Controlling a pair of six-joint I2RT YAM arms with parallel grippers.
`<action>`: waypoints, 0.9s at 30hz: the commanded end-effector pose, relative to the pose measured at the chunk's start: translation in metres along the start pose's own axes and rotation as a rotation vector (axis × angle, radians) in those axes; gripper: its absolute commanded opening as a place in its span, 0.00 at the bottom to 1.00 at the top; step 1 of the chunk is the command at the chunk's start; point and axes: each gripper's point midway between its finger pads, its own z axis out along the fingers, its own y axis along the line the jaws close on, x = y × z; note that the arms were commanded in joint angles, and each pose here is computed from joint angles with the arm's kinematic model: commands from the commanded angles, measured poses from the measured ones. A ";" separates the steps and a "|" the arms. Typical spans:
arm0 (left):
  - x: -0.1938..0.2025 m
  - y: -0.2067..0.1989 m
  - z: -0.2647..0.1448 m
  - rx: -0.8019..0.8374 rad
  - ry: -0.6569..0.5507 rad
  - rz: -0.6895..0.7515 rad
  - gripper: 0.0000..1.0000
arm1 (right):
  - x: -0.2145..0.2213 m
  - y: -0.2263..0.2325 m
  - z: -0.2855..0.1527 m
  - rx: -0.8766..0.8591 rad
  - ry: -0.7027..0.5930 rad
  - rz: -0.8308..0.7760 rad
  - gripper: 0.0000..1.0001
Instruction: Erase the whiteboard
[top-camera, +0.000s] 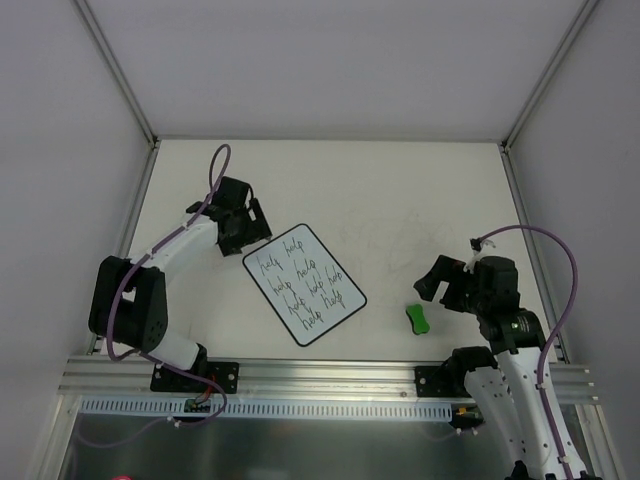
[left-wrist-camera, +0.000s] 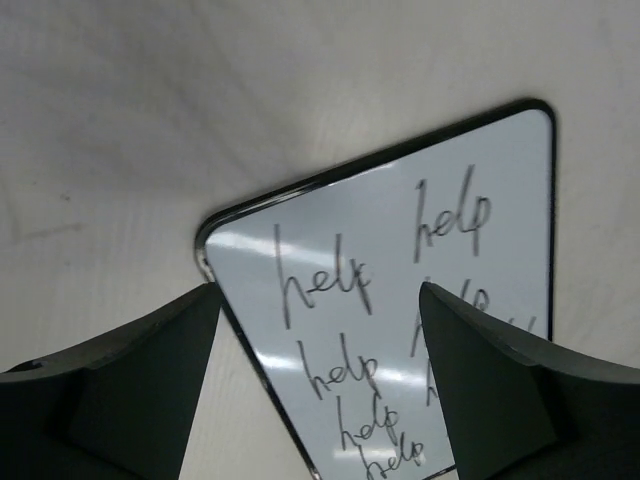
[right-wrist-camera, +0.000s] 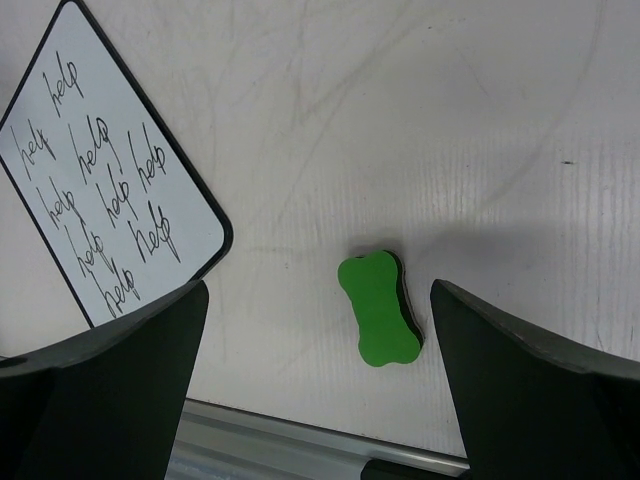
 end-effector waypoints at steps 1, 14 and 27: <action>0.020 0.037 0.006 -0.082 0.059 0.001 0.80 | -0.010 0.001 0.004 0.000 -0.033 0.012 0.99; 0.038 0.081 0.033 -0.223 0.106 -0.091 0.47 | -0.009 0.005 0.007 -0.018 -0.019 0.002 0.99; 0.058 0.077 0.056 -0.202 0.202 -0.120 0.00 | 0.000 -0.002 0.017 0.008 0.008 0.002 0.99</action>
